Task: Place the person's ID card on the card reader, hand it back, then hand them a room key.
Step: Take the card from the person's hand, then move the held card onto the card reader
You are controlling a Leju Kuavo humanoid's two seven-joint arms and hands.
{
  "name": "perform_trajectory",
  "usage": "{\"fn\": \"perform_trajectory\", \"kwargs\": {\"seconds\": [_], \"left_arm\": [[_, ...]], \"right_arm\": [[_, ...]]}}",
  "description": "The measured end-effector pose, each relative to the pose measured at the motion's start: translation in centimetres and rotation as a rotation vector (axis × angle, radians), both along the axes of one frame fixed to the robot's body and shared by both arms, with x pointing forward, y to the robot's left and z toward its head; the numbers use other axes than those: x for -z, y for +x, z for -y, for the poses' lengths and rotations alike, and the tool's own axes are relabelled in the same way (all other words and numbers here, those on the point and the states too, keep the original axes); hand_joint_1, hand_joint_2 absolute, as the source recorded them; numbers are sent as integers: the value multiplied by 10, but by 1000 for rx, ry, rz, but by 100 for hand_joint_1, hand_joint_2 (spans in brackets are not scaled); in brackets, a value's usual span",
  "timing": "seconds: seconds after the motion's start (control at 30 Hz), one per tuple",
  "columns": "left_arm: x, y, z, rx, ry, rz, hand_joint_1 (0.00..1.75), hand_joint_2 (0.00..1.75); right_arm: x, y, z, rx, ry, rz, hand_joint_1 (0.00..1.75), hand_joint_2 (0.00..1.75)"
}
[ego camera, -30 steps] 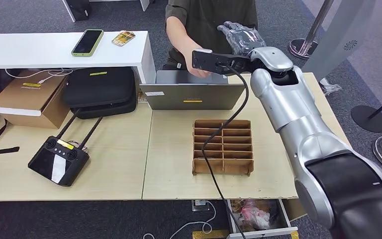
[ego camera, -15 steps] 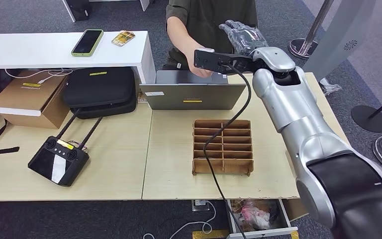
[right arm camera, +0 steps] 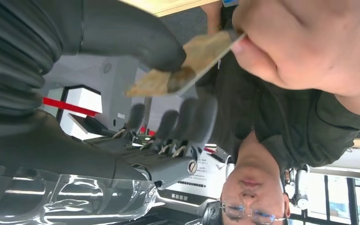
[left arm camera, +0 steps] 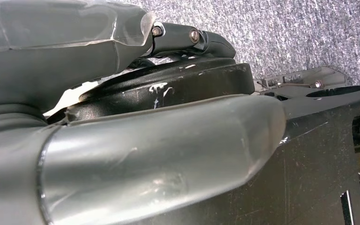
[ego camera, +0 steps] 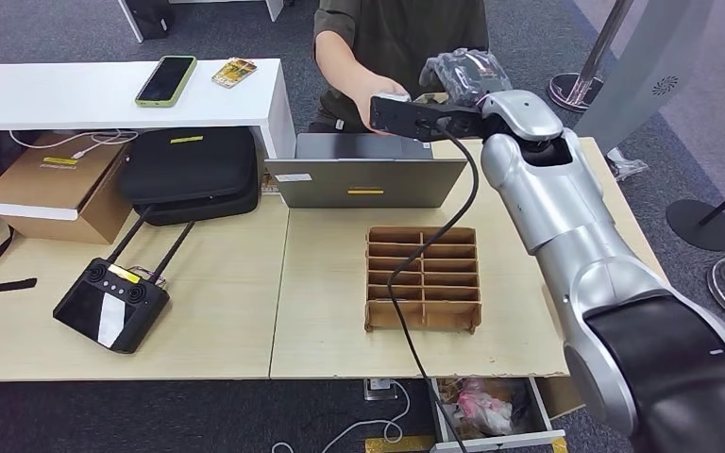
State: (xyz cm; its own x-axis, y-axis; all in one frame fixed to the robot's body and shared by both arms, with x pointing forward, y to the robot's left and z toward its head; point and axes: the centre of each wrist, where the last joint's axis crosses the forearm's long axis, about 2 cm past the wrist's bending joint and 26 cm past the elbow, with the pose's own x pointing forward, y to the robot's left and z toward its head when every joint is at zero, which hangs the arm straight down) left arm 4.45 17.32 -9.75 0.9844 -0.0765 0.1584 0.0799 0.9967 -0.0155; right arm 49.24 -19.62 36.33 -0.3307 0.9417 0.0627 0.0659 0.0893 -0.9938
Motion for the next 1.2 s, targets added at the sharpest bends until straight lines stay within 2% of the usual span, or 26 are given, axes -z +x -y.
{"fn": "perform_trajectory", "kwargs": {"seconds": [0.97, 1.2], "left_arm": [[0, 0, 0, -1, -9, 10, 0, 0], [0, -1, 0, -3, -9, 10, 0, 0]], "right_arm": [[5, -4, 7, 30, 11, 47, 175, 175], [2, -5, 10, 53, 61, 63, 175, 175]]}}
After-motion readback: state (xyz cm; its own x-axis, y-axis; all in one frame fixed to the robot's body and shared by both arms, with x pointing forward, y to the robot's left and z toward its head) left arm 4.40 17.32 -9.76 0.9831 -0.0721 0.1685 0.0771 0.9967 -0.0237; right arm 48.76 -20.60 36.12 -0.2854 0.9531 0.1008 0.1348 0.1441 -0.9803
